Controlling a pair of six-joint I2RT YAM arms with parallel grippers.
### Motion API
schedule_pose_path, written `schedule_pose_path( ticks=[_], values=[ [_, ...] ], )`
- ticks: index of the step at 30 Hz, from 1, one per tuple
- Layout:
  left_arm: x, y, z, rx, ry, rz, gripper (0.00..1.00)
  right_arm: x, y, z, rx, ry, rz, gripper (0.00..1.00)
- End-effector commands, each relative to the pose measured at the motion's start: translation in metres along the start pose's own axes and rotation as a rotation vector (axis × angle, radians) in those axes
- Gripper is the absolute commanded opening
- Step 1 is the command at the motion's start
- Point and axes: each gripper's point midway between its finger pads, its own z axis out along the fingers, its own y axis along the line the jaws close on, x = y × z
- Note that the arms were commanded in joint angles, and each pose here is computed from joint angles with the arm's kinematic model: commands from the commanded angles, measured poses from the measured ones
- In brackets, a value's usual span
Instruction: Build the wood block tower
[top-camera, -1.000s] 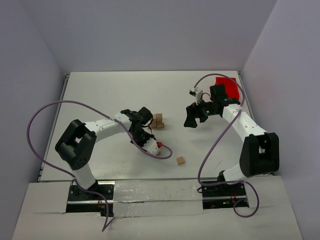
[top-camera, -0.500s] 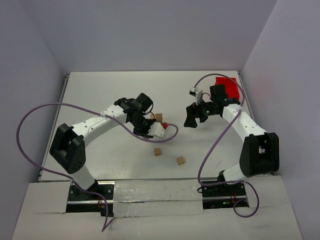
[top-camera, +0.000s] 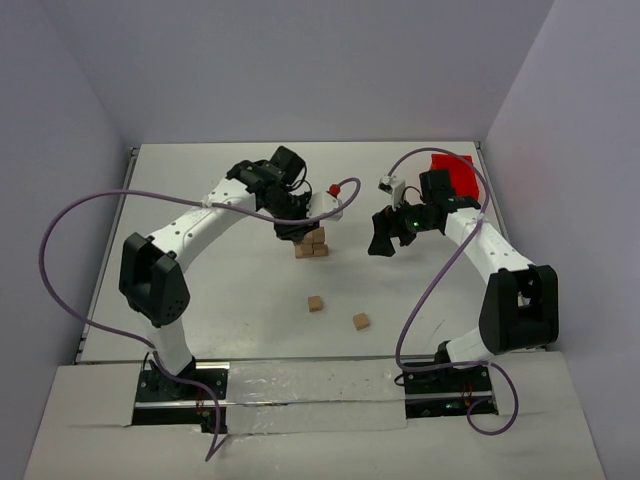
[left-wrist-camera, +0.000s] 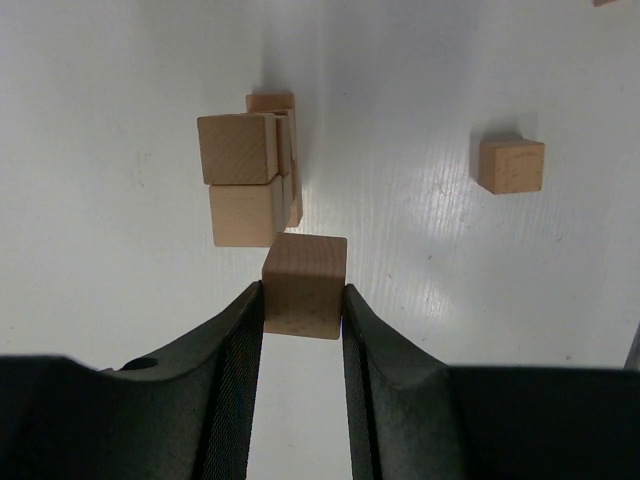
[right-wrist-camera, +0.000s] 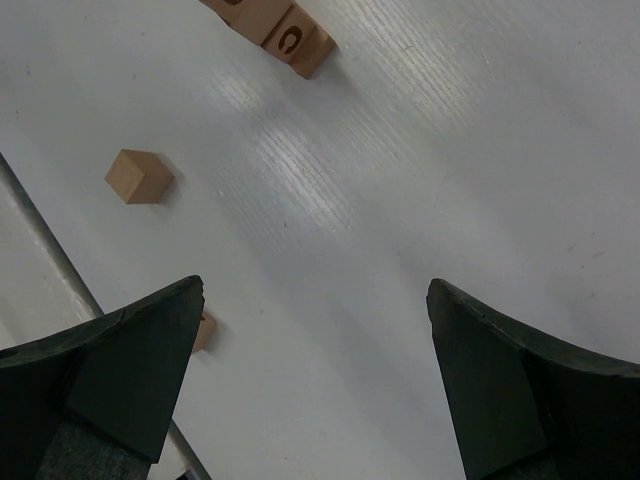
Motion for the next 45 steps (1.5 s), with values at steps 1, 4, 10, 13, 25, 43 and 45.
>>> schedule_pose_path(
  ticks=[1, 4, 10, 13, 25, 43, 45],
  values=[
    [-0.007, 0.012, -0.002, -0.020, 0.003, -0.052, 0.03, -0.007, -0.002, -0.004, 0.004, -0.013, -0.014, 1.00],
    [-0.006, 0.019, -0.001, -0.037, 0.016, -0.056, 0.05, -0.007, -0.001, -0.004, 0.004, -0.015, -0.014, 1.00],
    [-0.009, 0.026, -0.003, -0.049, 0.018, -0.062, 0.10, -0.007, 0.000, -0.004, -0.004, -0.011, -0.014, 1.00],
    [-0.011, 0.030, -0.004, -0.052, 0.023, -0.058, 0.11, -0.008, -0.001, -0.004, -0.005, -0.012, -0.013, 1.00],
    [-0.013, 0.040, -0.002, -0.055, 0.058, -0.062, 0.11, -0.007, -0.002, -0.003, 0.002, -0.004, -0.010, 1.00],
    [-0.015, 0.039, 0.002, -0.053, 0.110, -0.064, 0.12, -0.004, -0.003, -0.002, 0.000, 0.011, 0.001, 1.00],
    [-0.016, 0.039, 0.003, -0.054, 0.112, -0.062, 0.13, -0.004, -0.003, -0.002, -0.001, 0.011, -0.002, 1.00]
  ],
)
